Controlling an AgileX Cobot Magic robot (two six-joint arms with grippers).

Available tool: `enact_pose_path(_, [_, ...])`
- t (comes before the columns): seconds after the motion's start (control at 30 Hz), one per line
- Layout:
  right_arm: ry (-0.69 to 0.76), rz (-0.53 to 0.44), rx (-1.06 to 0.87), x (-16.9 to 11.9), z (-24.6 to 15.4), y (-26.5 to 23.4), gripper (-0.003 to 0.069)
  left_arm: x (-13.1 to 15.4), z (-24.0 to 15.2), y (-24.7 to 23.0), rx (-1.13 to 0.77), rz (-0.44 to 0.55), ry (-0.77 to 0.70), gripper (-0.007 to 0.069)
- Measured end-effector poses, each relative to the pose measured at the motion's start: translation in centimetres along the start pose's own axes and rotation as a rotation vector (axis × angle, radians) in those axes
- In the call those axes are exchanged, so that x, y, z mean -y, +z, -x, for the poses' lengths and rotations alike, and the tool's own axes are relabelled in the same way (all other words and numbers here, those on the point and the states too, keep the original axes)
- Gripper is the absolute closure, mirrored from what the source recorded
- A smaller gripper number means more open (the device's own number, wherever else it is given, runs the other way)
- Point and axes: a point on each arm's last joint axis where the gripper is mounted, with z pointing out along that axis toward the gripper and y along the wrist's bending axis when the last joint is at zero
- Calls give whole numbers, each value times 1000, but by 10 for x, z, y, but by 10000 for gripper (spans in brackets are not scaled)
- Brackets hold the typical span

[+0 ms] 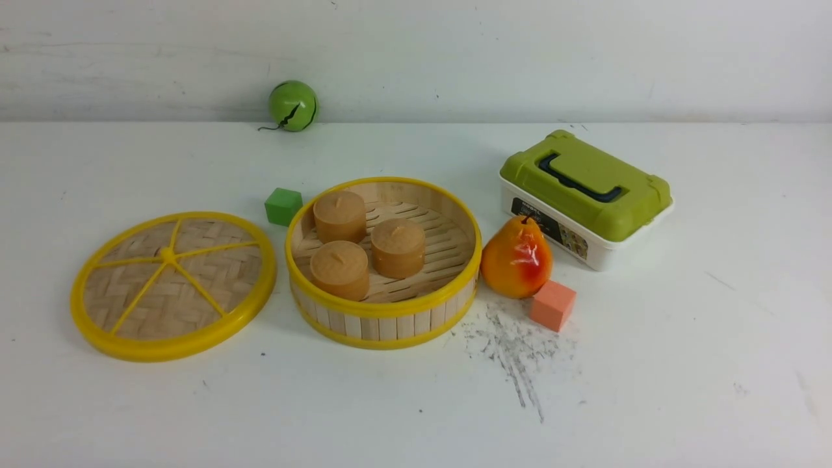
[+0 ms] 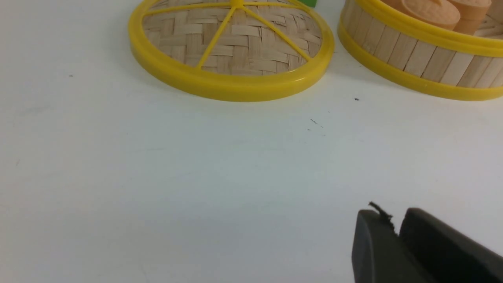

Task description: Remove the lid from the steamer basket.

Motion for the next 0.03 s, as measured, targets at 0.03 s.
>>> enact_pose_path(0.03, [0,0,0,0,0,0,419,0,0,0,0,0,0,533])
